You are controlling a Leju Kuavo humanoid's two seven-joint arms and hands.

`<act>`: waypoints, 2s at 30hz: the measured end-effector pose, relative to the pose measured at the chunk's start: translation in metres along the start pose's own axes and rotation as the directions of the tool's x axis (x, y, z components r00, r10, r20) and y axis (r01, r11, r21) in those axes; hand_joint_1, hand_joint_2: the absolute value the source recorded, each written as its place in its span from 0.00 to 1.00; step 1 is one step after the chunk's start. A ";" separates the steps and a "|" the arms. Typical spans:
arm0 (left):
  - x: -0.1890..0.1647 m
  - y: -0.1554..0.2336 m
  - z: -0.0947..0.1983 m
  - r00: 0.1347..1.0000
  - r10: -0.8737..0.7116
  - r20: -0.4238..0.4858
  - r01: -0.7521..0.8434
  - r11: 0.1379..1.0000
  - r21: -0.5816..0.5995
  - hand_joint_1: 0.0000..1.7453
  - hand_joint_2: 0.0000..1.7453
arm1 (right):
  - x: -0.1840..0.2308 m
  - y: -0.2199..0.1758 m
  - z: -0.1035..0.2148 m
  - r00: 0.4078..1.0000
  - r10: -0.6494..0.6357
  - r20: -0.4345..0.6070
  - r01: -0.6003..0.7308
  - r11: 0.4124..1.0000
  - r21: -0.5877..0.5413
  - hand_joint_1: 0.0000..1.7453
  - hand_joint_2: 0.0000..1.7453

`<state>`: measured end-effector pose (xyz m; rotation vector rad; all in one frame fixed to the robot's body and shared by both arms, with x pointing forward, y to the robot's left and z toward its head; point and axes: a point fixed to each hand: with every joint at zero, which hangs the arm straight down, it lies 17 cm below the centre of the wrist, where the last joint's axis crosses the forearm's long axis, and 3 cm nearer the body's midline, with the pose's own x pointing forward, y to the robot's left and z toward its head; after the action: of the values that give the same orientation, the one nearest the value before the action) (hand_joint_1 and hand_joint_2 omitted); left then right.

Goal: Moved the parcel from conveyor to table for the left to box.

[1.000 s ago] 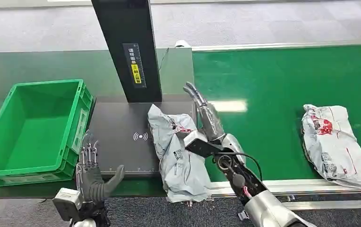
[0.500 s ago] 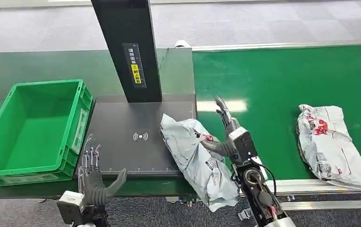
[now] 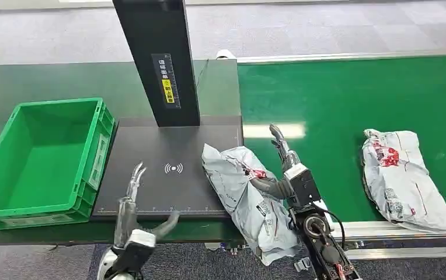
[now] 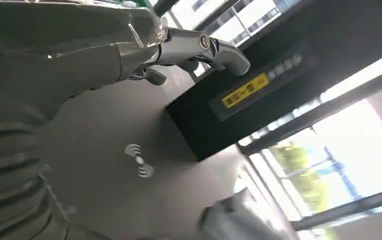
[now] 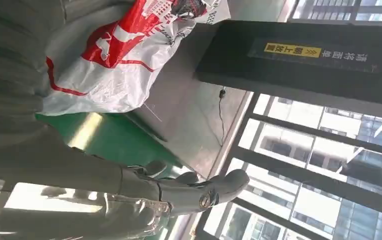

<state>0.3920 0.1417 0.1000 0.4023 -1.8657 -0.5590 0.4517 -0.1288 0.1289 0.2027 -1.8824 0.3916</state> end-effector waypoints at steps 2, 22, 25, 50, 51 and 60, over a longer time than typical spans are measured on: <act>-0.005 -0.004 0.001 0.999 -0.050 -0.007 0.050 0.999 -0.018 0.00 1.00 | 0.001 0.000 0.000 1.000 0.002 0.002 -0.002 1.000 0.000 0.00 1.00; -0.042 -0.044 0.010 0.929 -0.369 -0.031 0.350 0.901 -0.255 0.00 1.00 | 0.006 0.000 -0.002 1.000 0.007 0.015 -0.007 1.000 0.009 0.00 1.00; -0.051 -0.067 0.016 0.898 -0.439 0.002 0.410 0.835 -0.367 0.00 1.00 | 0.009 0.002 -0.005 1.000 0.003 0.024 -0.003 1.000 0.011 0.00 1.00; -0.089 -0.102 0.011 0.862 -0.498 0.099 0.457 0.677 -0.577 1.00 1.00 | 0.005 0.005 -0.006 1.000 0.022 0.001 -0.022 1.000 0.022 0.00 1.00; -0.089 -0.104 0.011 0.863 -0.495 0.102 0.455 0.673 -0.583 1.00 1.00 | 0.005 0.005 -0.006 1.000 0.022 -0.001 -0.022 1.000 0.022 0.00 1.00; -0.082 -0.104 0.010 0.877 -0.467 0.112 0.448 0.713 -0.540 0.00 1.00 | 0.005 0.000 -0.002 1.000 0.020 -0.003 -0.020 1.000 0.003 0.00 1.00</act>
<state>0.4119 0.1003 -0.0243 0.4789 -1.4682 -1.3882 0.4517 -0.1279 0.1343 0.1853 -1.8818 0.4088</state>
